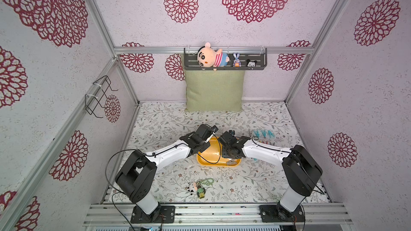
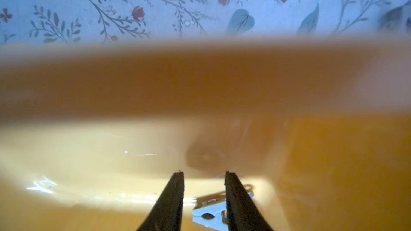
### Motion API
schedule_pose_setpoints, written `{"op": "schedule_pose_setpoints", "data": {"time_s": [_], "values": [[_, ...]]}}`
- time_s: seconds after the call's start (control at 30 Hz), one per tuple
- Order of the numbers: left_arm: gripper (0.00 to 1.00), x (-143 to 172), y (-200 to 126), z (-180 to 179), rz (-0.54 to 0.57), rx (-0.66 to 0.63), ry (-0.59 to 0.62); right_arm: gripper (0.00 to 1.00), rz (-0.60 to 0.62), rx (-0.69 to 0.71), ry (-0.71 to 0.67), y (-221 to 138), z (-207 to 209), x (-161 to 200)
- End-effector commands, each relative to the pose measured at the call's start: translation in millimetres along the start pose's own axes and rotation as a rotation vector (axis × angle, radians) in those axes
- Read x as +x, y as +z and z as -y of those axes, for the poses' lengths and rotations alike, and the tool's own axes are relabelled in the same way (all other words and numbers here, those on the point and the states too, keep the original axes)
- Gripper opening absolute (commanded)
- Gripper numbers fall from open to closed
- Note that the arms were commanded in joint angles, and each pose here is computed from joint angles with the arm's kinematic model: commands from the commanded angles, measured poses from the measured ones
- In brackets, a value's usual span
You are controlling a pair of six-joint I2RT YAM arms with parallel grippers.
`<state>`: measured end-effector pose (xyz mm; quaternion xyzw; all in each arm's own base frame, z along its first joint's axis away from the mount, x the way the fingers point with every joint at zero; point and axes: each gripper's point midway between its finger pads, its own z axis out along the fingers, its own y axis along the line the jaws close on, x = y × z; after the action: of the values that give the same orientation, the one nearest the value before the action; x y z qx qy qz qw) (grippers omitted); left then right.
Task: Take the clothespins out of the storage box
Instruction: Place the storage box at the center of the board.
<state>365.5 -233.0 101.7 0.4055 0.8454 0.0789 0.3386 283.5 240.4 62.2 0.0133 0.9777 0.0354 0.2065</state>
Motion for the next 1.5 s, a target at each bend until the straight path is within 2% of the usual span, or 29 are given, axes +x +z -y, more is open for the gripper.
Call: {"op": "schedule_pose_setpoints", "data": {"time_s": [0.0, 0.13, 0.3, 0.33, 0.47, 0.57, 0.77, 0.87, 1.03, 1.2, 1.37, 1.47], "values": [[0.00, 46, 19, 24, -0.180, 0.173, 0.040, 0.37, 0.031, -0.026, 0.017, -31, 7, -10], [0.00, 54, 24, 30, -0.251, 0.323, 0.008, 0.37, 0.061, -0.020, 0.053, -49, 26, -19], [0.00, 67, 25, 40, -0.380, 0.493, 0.006, 0.37, 0.131, -0.106, 0.133, -83, 44, -32], [0.00, 75, 28, 46, -0.433, 0.540, 0.004, 0.37, 0.146, -0.118, 0.148, -89, 48, -34], [0.00, 78, 18, 49, -0.519, 0.701, -0.056, 0.37, 0.185, -0.126, 0.181, -106, 63, -37], [0.00, 77, 10, 48, -0.582, 0.798, -0.083, 0.37, 0.183, -0.118, 0.187, -108, 70, -33], [0.00, 82, 8, 44, -0.745, 0.894, -0.174, 0.37, 0.170, -0.130, 0.193, -102, 70, -27], [0.00, 81, 9, 43, -0.774, 0.912, -0.219, 0.37, 0.170, -0.140, 0.194, -102, 68, -28], [0.00, 73, 11, 33, -0.744, 0.862, -0.238, 0.37, 0.177, -0.143, 0.189, -103, 67, -29], [0.00, 54, 22, 6, -0.621, 0.680, -0.256, 0.37, 0.192, -0.153, 0.187, -106, 67, -31], [0.00, 54, 30, -2, -0.618, 0.611, -0.278, 0.37, 0.187, -0.162, 0.180, -104, 64, -32], [0.00, 50, 35, -13, -0.559, 0.532, -0.294, 0.37, 0.189, -0.170, 0.177, -103, 62, -32]]}}
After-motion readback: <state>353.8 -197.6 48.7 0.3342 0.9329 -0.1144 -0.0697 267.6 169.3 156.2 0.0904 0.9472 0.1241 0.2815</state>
